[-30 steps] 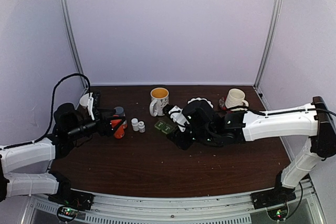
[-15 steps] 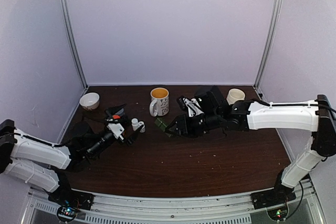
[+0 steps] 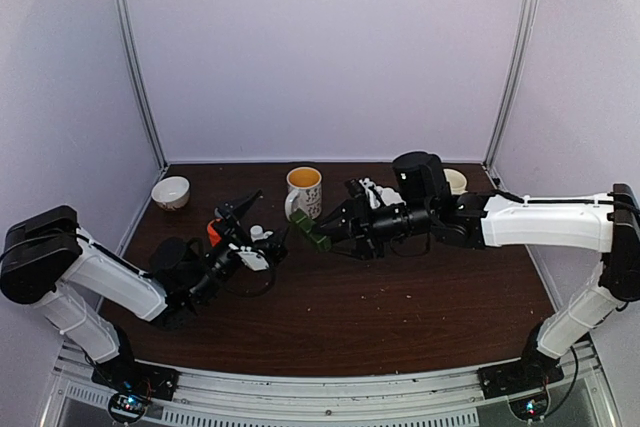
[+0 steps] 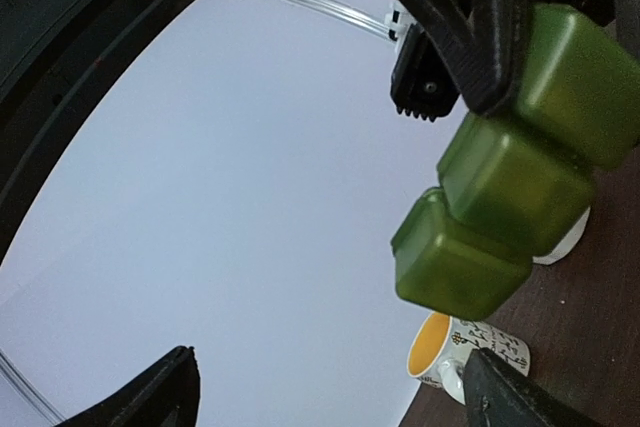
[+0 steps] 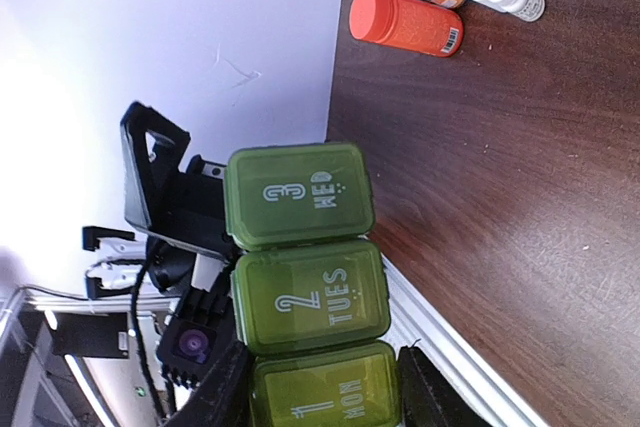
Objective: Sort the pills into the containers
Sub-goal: Pass from the right arm to the left
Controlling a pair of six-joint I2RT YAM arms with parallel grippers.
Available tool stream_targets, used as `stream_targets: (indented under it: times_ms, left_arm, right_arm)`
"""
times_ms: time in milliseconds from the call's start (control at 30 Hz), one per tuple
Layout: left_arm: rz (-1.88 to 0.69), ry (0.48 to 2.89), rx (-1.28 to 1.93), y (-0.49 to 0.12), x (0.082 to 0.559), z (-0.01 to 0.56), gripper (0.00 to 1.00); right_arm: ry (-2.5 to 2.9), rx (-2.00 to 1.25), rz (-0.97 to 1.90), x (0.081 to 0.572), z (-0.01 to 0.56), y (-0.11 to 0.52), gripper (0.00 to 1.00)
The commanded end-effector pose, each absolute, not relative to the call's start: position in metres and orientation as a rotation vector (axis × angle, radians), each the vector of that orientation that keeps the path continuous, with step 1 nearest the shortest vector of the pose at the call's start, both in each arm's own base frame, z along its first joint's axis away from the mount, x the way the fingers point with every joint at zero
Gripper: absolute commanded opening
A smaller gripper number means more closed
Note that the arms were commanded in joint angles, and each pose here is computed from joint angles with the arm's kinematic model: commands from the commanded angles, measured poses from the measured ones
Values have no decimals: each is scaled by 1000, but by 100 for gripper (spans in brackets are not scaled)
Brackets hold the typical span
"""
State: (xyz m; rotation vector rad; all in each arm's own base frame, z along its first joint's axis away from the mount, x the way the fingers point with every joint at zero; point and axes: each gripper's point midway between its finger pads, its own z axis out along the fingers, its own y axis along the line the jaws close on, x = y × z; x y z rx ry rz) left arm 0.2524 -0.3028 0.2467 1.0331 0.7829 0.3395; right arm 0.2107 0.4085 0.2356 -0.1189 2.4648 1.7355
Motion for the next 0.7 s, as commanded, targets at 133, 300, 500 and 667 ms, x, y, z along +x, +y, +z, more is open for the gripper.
stream_targets:
  times_ms: [133,300,500,667]
  left_arm:
    - [377,593,1035,-317,233,271,94]
    - [440,561,1086,-327,233,261,93]
    - [439,554,1086,-334,232,263,90]
    - [421,547,1088,-337,230,263,79]
  right_arm:
    - [2373,-20,1975,212,278,417,46]
    - [2394,-21,1965,214,277,421,46]
    - [2421,-7,1945,217,266,424,46]
    - [2438,-2,1927,219,259,425,46]
